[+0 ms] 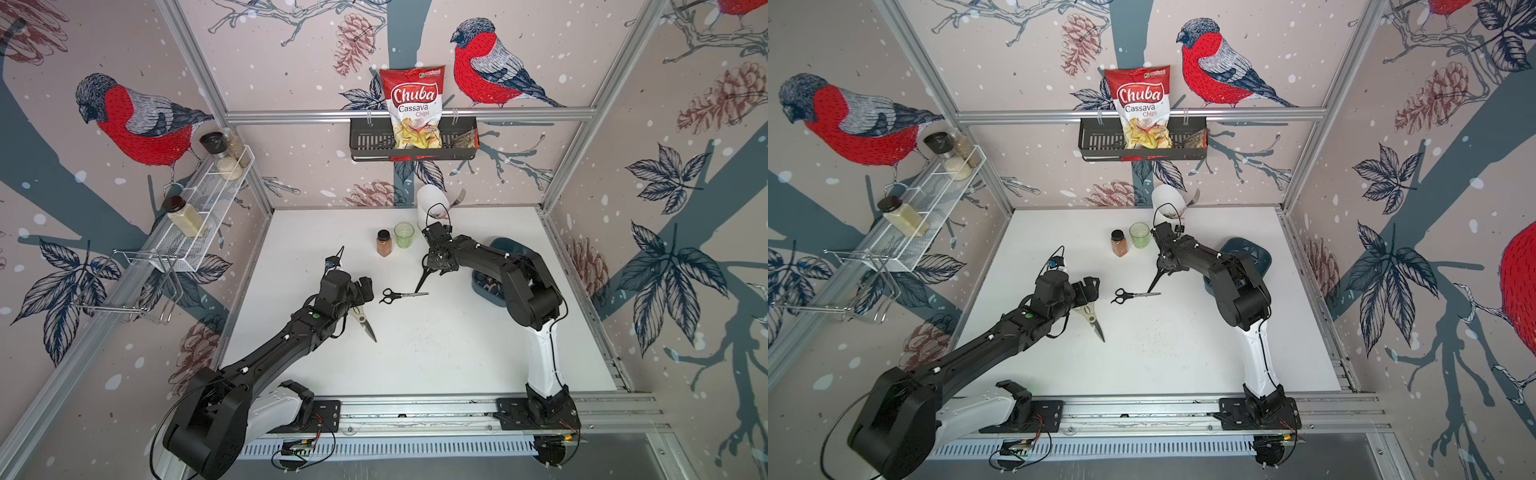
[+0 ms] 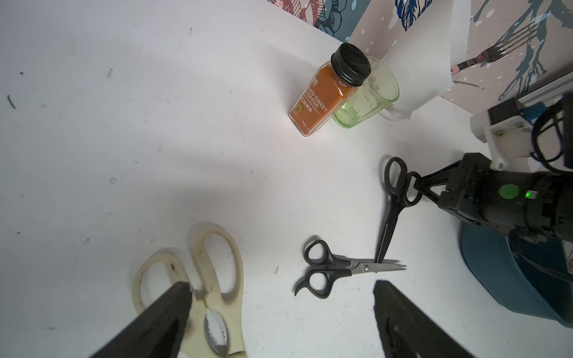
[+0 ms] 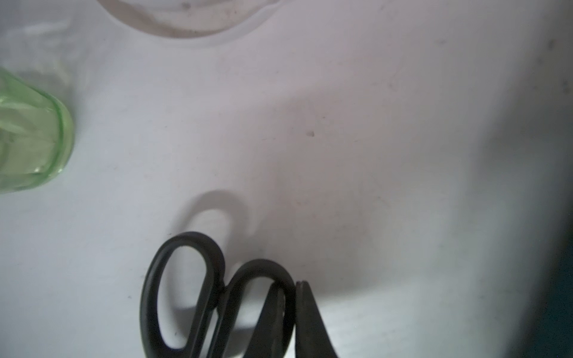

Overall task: Put the scissors into the storage box
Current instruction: Pick up the scissors from the center of the board, then place the scissors in the storage box.

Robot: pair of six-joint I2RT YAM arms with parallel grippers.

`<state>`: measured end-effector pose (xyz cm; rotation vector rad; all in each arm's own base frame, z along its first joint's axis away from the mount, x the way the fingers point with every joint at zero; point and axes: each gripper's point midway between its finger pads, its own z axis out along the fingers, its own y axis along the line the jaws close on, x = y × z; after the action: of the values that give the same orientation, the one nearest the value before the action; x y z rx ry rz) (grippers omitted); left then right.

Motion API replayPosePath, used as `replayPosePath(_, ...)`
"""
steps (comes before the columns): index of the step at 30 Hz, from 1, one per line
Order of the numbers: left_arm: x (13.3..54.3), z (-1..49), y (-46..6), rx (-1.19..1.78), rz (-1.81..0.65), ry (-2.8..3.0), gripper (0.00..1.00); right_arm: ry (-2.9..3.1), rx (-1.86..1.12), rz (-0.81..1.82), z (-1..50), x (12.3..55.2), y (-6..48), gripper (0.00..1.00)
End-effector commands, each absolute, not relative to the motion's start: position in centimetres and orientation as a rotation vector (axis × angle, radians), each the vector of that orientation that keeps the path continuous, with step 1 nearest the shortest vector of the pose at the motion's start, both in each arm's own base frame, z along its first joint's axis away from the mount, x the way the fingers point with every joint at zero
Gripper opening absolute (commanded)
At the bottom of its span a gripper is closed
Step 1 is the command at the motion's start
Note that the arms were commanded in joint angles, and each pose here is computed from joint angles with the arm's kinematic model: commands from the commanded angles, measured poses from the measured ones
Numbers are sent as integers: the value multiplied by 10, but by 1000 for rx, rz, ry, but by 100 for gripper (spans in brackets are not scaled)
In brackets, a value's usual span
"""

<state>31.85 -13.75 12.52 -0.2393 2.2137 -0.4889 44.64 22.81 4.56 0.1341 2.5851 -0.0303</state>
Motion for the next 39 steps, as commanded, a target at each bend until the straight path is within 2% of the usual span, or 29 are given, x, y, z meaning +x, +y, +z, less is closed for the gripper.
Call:
replayPosePath(1,321,128,-137,-239,-486,2200,95,2489,182,-75,71,452,215,0)
replayPosePath(13,320,129,-137,-234,-487,2207,95,2363,260,-173,130,467,159,0)
replayPosePath(23,328,130,-146,-221,-501,2229,95,2312,473,-140,169,456,51,0)
replayPosePath(32,338,134,-158,-221,-551,2241,95,2322,662,-146,146,420,-33,0)
replayPosePath(39,337,133,-158,-236,-559,2247,95,2384,641,-147,117,416,-30,0)
